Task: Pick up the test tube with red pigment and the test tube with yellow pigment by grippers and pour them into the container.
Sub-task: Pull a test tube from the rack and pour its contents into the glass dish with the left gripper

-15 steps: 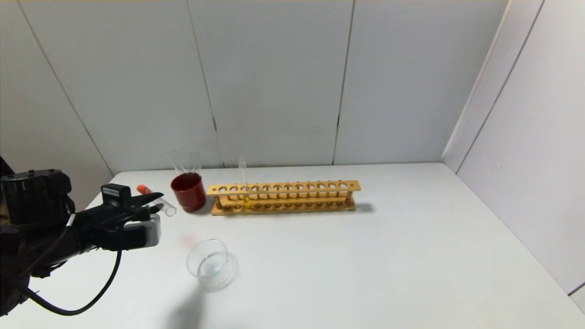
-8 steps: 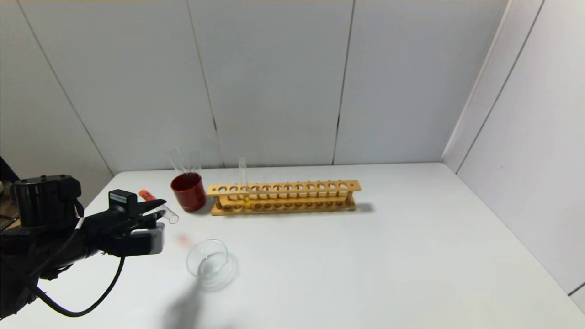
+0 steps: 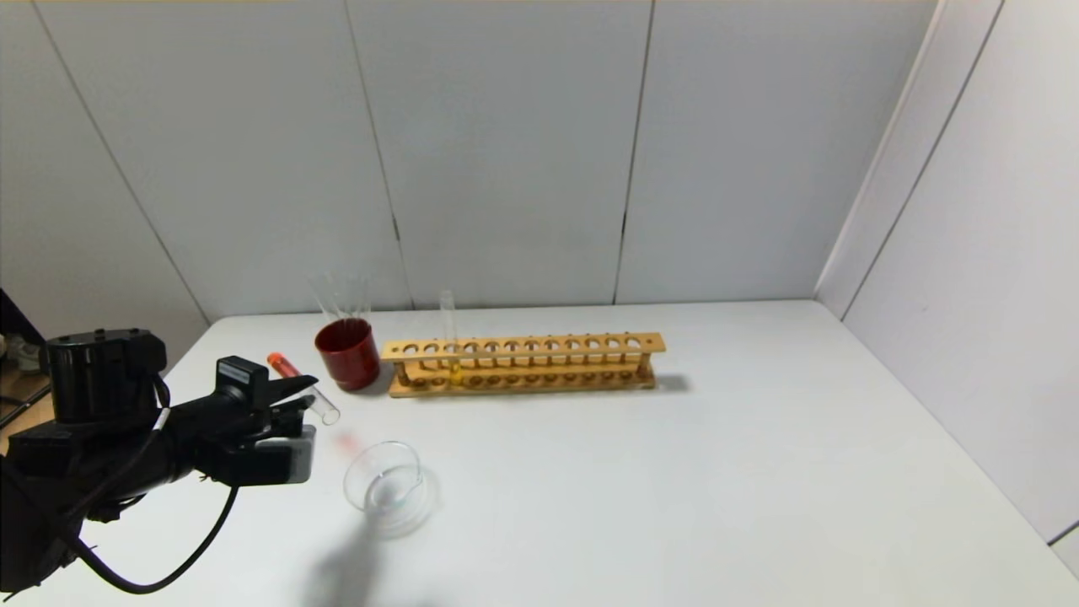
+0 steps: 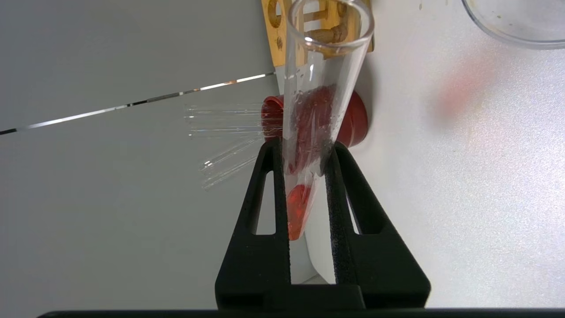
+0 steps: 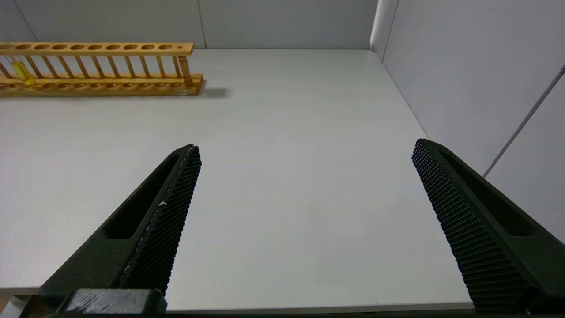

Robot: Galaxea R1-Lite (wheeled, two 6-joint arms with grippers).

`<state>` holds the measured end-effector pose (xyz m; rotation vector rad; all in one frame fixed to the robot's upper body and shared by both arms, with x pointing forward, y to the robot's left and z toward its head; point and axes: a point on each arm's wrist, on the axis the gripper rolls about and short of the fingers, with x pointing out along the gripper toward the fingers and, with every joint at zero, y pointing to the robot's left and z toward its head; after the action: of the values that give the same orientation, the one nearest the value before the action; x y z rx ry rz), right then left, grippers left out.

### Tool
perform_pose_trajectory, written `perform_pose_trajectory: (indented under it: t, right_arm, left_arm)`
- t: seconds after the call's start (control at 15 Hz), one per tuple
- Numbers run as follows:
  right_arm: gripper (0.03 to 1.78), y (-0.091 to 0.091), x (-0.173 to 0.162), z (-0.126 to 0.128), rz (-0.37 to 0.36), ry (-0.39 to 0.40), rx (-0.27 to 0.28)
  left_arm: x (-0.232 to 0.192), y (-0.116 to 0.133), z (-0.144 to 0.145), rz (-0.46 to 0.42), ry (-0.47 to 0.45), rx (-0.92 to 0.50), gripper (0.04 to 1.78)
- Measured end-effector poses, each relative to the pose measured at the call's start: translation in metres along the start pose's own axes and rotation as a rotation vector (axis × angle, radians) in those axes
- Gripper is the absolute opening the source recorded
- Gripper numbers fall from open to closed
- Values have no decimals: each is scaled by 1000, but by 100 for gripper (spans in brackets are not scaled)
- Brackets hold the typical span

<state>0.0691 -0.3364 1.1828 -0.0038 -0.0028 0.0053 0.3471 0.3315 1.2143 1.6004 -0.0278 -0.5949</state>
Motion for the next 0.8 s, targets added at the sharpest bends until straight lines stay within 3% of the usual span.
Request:
perform_pose_trajectory:
  t: [0.8]
  right_arm:
    - [175,0,0,0,0,0,0]
  left_arm:
    - [15,-3,6,-32,3,62,31]
